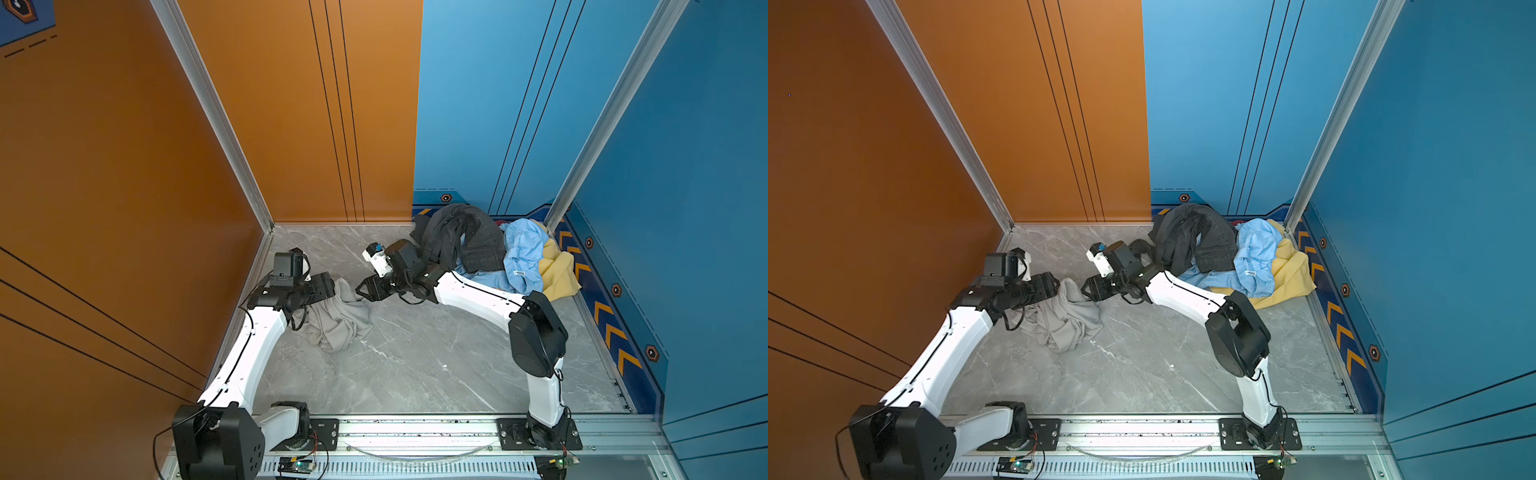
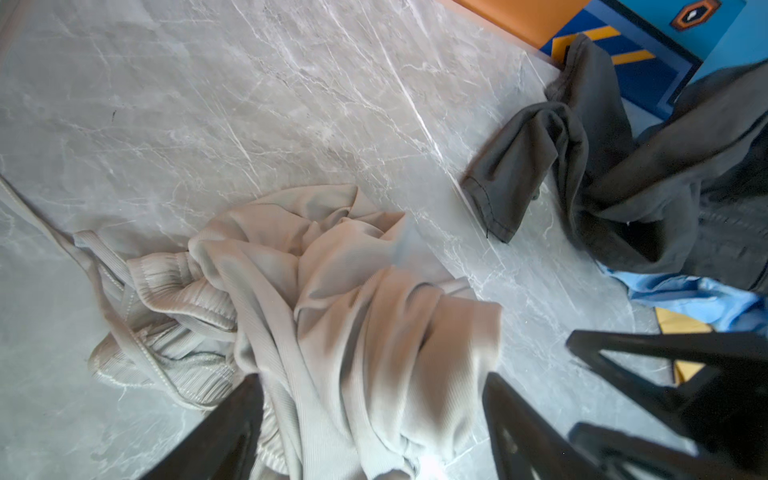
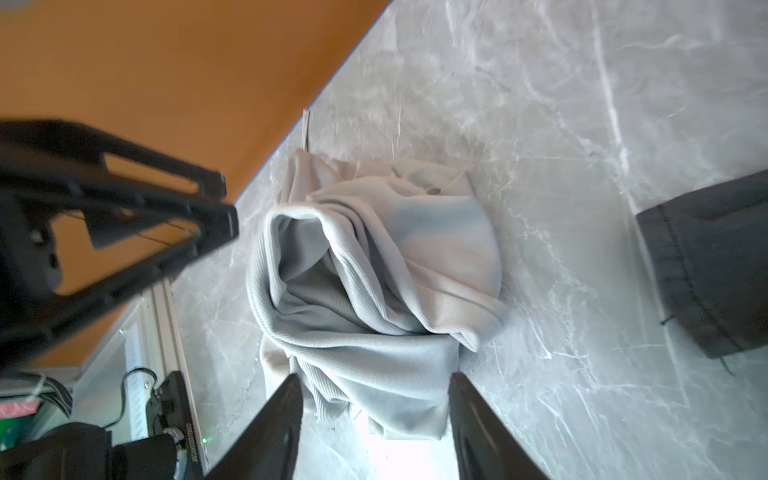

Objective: Pick out a specific cloth from the pile

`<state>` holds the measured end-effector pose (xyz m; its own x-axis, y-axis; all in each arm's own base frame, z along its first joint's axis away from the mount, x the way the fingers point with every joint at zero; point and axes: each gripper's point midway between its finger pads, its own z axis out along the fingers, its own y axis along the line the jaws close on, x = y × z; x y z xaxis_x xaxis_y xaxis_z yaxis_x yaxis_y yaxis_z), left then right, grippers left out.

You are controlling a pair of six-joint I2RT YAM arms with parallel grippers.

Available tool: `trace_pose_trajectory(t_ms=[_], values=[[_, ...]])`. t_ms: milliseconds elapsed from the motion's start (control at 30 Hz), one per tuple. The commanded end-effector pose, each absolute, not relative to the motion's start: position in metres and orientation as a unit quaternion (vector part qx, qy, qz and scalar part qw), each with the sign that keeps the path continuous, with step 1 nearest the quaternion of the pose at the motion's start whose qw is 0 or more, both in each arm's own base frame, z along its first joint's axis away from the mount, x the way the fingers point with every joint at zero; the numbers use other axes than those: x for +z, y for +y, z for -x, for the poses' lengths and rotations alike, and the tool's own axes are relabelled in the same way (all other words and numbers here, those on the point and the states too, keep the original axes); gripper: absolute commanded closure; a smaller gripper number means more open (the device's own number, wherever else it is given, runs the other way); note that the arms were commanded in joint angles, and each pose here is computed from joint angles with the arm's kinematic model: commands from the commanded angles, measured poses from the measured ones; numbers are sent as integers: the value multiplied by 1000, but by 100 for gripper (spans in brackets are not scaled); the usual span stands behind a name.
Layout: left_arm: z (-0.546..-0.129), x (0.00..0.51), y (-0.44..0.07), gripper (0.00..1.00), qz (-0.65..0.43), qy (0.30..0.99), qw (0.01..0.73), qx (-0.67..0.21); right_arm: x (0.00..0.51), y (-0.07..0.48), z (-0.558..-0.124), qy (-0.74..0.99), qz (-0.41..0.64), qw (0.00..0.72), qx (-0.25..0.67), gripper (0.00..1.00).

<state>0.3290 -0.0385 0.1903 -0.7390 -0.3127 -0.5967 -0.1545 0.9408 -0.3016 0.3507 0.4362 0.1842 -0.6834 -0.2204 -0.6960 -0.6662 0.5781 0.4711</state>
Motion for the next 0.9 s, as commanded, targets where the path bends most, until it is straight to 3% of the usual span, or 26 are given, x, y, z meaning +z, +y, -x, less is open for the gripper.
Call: trace_pose_trajectory(t_ms=[0,200,500,533,667,867], values=[[-317,190,-34,16,104,931,347,-50,236,404,-387,799,193,394,412,40],[-307,168,-57,15,80,942,325,-4,249,336,-409,799,130,445,383,36],[-285,83,-43,15,189,956,221,35,256,294,-407,799,100,471,359,33],[-285,75,-37,9,203,955,213,41,257,292,-407,798,100,475,358,32],[-297,53,-21,9,275,944,178,36,256,286,-411,798,96,477,355,31],[-334,47,-15,9,339,920,192,42,254,271,-417,801,83,481,347,30]])
